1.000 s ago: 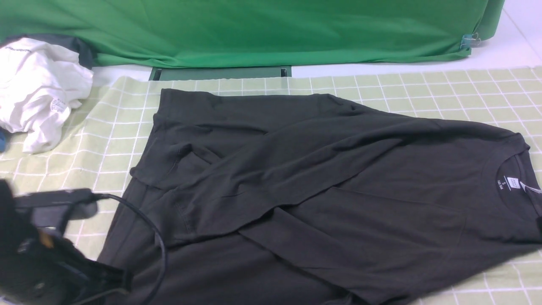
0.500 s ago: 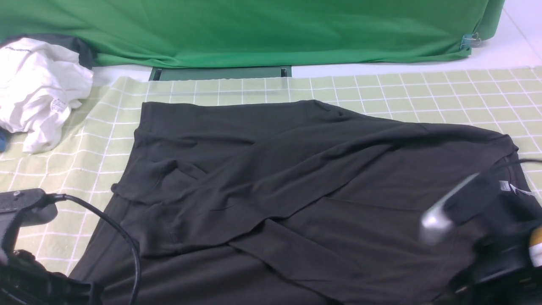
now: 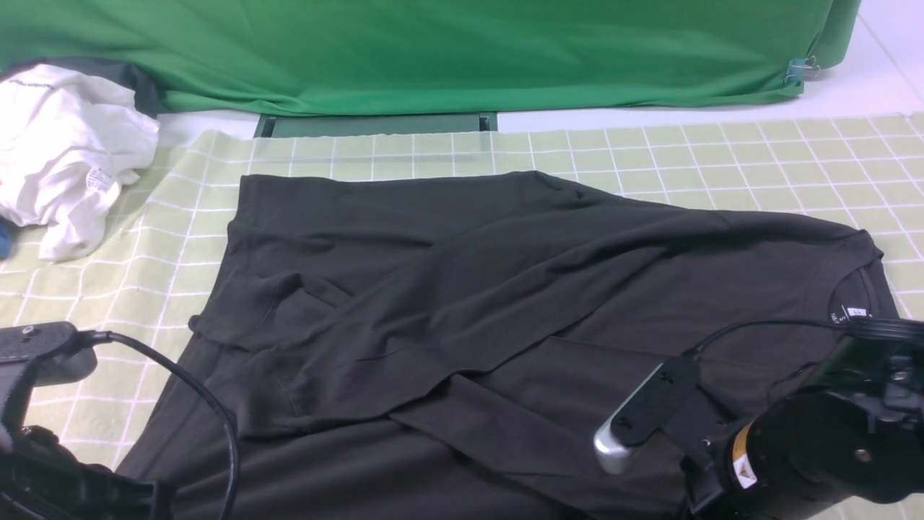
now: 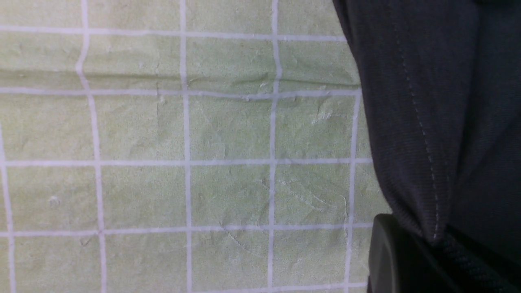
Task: Fold a long-sleeved shirt over a green coffee tablecloth.
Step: 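Grasp the near edge of the shirt at its hem and shoulder corners, then fold the black garment in half by bringing its near edge over to the far edge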
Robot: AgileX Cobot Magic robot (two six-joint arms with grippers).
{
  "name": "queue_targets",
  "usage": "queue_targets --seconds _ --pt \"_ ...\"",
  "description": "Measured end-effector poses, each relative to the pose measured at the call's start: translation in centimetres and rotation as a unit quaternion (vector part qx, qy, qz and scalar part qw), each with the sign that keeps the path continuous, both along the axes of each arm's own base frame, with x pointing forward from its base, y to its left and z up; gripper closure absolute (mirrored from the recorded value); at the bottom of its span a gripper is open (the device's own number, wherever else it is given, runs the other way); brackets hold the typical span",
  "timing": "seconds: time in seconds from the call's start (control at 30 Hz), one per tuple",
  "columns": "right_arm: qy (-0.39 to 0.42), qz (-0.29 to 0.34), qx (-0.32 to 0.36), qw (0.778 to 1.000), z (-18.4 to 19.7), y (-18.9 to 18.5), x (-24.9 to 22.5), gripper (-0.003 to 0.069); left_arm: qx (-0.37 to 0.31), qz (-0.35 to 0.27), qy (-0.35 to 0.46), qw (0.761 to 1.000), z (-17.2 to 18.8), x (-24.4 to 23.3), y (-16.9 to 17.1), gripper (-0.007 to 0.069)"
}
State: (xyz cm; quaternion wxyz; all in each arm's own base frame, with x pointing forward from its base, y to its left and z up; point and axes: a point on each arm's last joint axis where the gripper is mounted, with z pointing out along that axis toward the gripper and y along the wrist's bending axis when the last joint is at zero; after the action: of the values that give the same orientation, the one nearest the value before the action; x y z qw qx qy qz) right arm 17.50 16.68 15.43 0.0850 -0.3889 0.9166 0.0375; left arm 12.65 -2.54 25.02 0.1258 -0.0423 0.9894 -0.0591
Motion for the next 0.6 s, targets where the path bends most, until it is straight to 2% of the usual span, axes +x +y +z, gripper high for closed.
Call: queue_targets --seconds 0.03,0.1,0.13,0.2,0.23,0.33,0.5,0.6 --pt "-0.001 0.002 -0.002 1.000 -0.1 0.0 0.0 0.0177 0.000 0.000 0.000 1.000 0.0 0.0 0.0 0.0614" --pt "-0.005 0.006 -0.004 1.000 -0.1 0.0 0.1 0.0294 0.000 0.000 -0.001 1.000 0.0 0.0 0.0 0.0614" --pt "-0.004 0.006 -0.005 1.000 -0.1 0.0 0.1 0.0446 0.000 0.000 -0.001 1.000 0.0 0.0 0.0 0.0614" --pt "0.004 0.005 -0.010 1.000 0.1 -0.2 -0.1 0.0573 0.001 0.000 0.004 1.000 0.0 -0.1 0.0 0.0614" --pt "0.006 0.004 -0.012 1.000 0.3 -0.3 -0.3 0.0601 0.001 -0.002 0.006 1.000 0.0 -0.2 0.0 0.0614" --pt "0.015 0.012 -0.015 1.000 1.7 -0.6 -1.3 0.0641 -0.002 -0.007 0.024 1.000 0.2 -1.1 0.0 0.0614" --pt "0.011 0.041 -0.001 0.999 4.4 -0.7 -3.8 0.0645 -0.033 0.003 -0.012 0.999 1.5 -3.2 0.0 0.0614" --pt "-0.007 0.037 0.022 0.999 6.0 -1.1 -4.6 0.0645 -0.030 0.024 -0.031 0.999 1.9 -3.8 0.3 0.0614"
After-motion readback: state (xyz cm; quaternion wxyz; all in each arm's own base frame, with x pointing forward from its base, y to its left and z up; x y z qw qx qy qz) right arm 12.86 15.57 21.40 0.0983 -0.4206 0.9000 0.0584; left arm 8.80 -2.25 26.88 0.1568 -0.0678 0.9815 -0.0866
